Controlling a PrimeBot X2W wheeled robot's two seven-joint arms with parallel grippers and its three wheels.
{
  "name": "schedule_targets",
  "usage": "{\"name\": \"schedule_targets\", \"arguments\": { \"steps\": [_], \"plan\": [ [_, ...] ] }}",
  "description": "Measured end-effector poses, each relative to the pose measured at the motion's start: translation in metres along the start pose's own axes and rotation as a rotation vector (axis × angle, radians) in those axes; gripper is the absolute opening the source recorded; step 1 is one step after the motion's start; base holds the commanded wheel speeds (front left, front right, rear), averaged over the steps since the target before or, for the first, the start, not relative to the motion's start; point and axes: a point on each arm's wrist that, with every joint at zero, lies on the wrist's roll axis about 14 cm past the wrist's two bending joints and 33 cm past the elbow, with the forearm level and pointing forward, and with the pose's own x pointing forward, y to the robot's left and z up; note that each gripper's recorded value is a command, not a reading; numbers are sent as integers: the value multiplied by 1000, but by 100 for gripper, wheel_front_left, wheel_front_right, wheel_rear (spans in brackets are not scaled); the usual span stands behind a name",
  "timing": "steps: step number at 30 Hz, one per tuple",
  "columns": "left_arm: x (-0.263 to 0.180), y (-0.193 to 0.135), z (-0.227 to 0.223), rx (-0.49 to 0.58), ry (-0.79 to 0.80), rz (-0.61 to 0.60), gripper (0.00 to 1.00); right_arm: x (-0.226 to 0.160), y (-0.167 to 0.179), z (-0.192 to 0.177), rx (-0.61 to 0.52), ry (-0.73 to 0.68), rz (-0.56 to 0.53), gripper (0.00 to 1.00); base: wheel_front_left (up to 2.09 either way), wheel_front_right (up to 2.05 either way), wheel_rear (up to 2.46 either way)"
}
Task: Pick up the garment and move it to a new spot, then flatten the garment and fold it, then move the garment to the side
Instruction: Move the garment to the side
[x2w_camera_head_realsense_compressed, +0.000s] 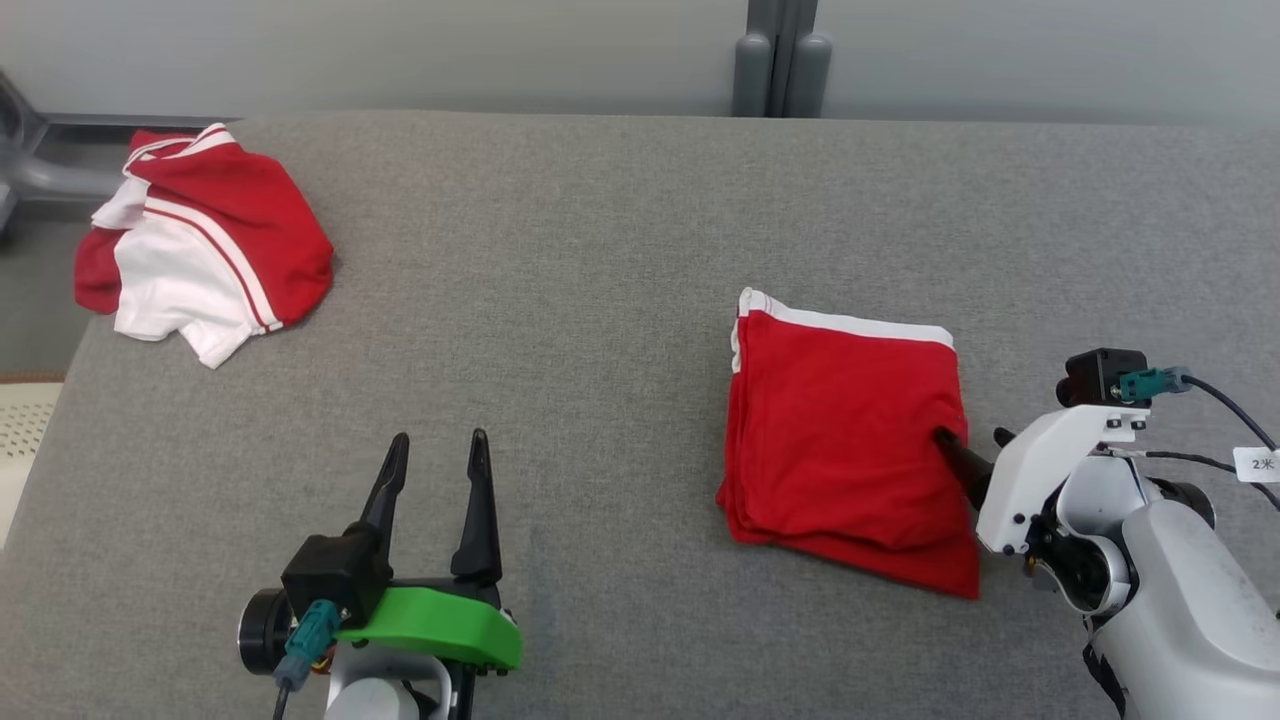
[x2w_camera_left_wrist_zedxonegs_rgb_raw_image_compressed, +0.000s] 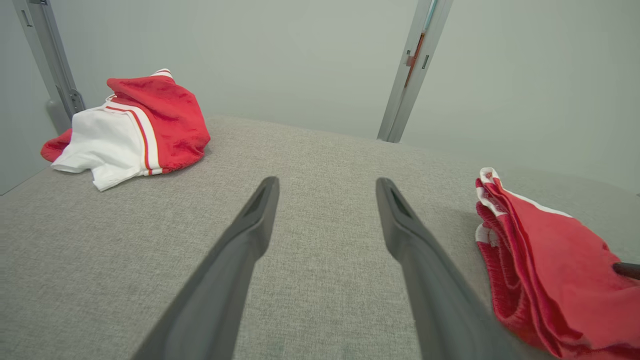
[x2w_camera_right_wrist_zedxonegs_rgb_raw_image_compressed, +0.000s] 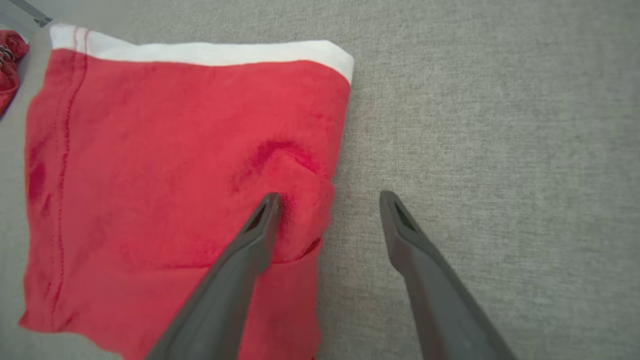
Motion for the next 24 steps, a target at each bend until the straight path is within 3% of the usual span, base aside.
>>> {"name": "schedule_targets", "arguments": {
  "steps": [4, 5, 6, 8, 17, 24],
  "plan": [
    [0, 7, -2, 9, 6, 19, 100, 15, 7, -17, 23, 82, 27, 100, 0, 0, 0],
    [0, 8, -3, 10, 8, 23, 100, 18, 8, -19, 25, 93, 32, 90, 0, 0, 0],
    [0, 9, -3, 10, 11, 25, 100, 20, 8, -19, 23, 95, 33, 45, 0, 0, 0],
    [0, 10, -5, 15, 16, 28, 100, 24, 10, -18, 12, 98, 38, 0, 0, 0, 0],
    [9, -10, -10, 25, 24, -39, 100, 21, 0, 4, -51, -5, 27, 0, 0, 0, 0],
    [28, -50, -16, 16, 32, -165, 100, -8, -62, 27, -61, -108, -117, 0, 0, 0, 0]
  ]
}}
